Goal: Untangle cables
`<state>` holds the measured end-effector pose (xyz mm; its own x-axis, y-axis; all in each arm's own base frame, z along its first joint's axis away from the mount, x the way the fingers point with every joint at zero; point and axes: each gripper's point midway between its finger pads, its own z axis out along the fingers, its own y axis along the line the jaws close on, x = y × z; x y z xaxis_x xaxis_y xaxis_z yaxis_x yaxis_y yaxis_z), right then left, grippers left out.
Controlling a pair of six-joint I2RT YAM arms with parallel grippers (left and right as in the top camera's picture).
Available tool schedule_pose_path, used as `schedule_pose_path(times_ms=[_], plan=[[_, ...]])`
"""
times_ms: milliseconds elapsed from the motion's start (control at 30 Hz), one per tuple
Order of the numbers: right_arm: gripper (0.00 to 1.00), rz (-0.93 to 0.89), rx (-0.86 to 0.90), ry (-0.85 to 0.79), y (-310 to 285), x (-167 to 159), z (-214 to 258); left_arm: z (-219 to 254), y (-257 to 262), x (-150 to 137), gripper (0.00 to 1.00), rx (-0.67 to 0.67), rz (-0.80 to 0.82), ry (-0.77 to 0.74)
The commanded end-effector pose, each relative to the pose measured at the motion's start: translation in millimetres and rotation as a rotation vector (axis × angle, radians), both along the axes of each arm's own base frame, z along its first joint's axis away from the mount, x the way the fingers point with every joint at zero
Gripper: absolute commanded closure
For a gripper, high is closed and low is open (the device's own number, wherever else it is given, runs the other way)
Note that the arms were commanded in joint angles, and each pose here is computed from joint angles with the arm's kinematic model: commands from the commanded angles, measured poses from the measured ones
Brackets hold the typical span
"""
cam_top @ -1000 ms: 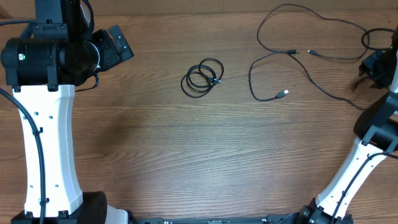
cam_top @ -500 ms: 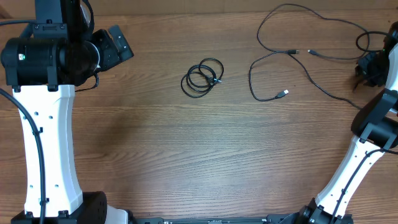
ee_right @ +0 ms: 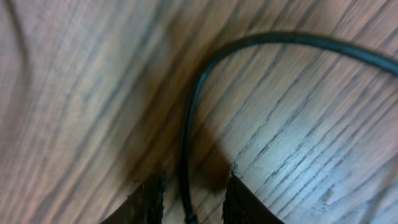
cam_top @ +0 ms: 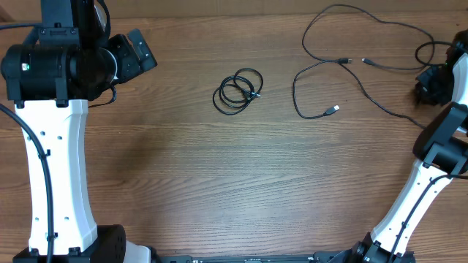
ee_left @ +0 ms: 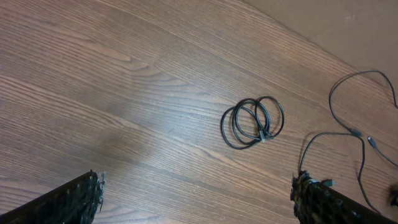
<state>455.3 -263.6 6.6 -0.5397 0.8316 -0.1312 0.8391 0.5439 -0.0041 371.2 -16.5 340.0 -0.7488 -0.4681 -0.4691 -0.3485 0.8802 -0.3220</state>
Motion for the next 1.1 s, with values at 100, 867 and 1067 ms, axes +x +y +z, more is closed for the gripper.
schedule_pose_path(times_ms=[100,867,1067], plan=[[0.78,-0.009,0.014,0.022,1.2,-5.5,-16.7,-3.5,-1.9,2.1,0.0,-0.011,0.003,0.009],[0.96,0.439,0.153,-0.343,58.4,42.2,109.2,-2.6,-1.9,3.4,0.0,-0.011,0.003,0.002],[0.96,0.599,0.195,-0.334,84.5,39.0,108.5,-2.6,-1.9,3.4,0.01,-0.011,0.003,0.002]])
